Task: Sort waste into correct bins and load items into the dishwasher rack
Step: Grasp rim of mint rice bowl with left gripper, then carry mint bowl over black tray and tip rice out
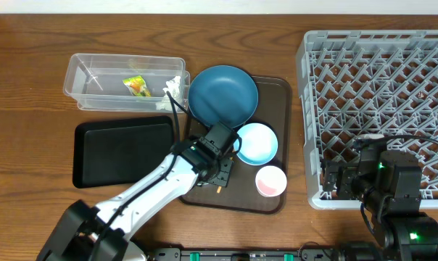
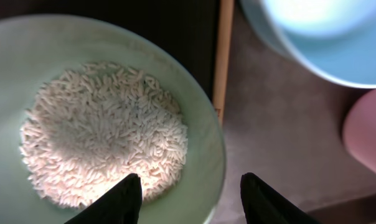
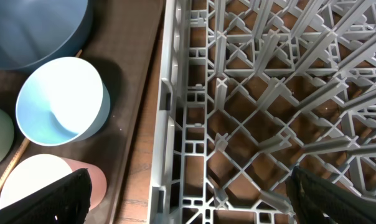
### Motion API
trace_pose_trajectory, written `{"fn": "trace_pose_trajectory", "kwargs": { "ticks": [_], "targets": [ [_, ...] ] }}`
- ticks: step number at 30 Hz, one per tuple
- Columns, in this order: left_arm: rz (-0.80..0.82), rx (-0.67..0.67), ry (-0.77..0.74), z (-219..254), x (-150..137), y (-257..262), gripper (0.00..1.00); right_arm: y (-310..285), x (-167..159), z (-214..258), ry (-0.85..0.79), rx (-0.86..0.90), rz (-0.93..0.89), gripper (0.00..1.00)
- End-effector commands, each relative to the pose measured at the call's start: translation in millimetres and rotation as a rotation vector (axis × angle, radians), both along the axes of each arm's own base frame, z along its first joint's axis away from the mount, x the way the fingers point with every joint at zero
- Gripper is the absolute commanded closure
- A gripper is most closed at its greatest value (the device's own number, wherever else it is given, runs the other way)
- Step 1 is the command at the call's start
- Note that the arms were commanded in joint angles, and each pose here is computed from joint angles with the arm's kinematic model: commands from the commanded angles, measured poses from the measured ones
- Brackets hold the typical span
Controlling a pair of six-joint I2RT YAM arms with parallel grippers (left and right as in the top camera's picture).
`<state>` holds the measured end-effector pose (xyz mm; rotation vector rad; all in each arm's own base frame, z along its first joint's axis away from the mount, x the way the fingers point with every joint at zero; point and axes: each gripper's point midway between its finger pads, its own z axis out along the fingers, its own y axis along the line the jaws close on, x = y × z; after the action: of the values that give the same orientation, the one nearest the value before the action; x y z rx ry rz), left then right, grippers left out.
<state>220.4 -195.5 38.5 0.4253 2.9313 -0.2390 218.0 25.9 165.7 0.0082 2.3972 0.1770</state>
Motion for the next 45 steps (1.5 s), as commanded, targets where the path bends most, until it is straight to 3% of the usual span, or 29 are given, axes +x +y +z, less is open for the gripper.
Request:
{"fn": "trace_pose_trajectory", "kwargs": {
  "ticks": [1,6,10,19,26,31,36,45],
  "targets": [
    [0.003,0.023,0.038,-13,-6,-1,0.46,2,1,7,-0.016,0.000,0.008,0.01],
    [-0.028,0.014,0.026,-16,-8,-12,0.47,2,1,7,-0.016,0.000,0.008,0.01],
    [-0.042,0.007,0.018,-16,-9,-17,0.59,2,1,7,-0.016,0.000,0.008,0.01],
    [-0.028,0.064,-0.013,-20,-3,-8,0.60,2,1,7,-0.016,0.000,0.008,0.01],
    [-0.022,0.088,0.016,-30,-6,-5,0.70,2,1,7,-0.016,0.000,0.008,0.01],
    [-0.022,0.086,0.014,-30,-5,-6,0.85,2,1,7,-0.016,0.000,0.008,0.01],
    [-0.023,0.079,0.006,-23,-2,-8,0.94,2,1,7,-0.016,0.000,0.008,0.01],
    [-0.035,0.038,-0.046,19,7,-13,0.94,2,1,7,-0.016,0.000,0.008,0.01]
  ]
}}
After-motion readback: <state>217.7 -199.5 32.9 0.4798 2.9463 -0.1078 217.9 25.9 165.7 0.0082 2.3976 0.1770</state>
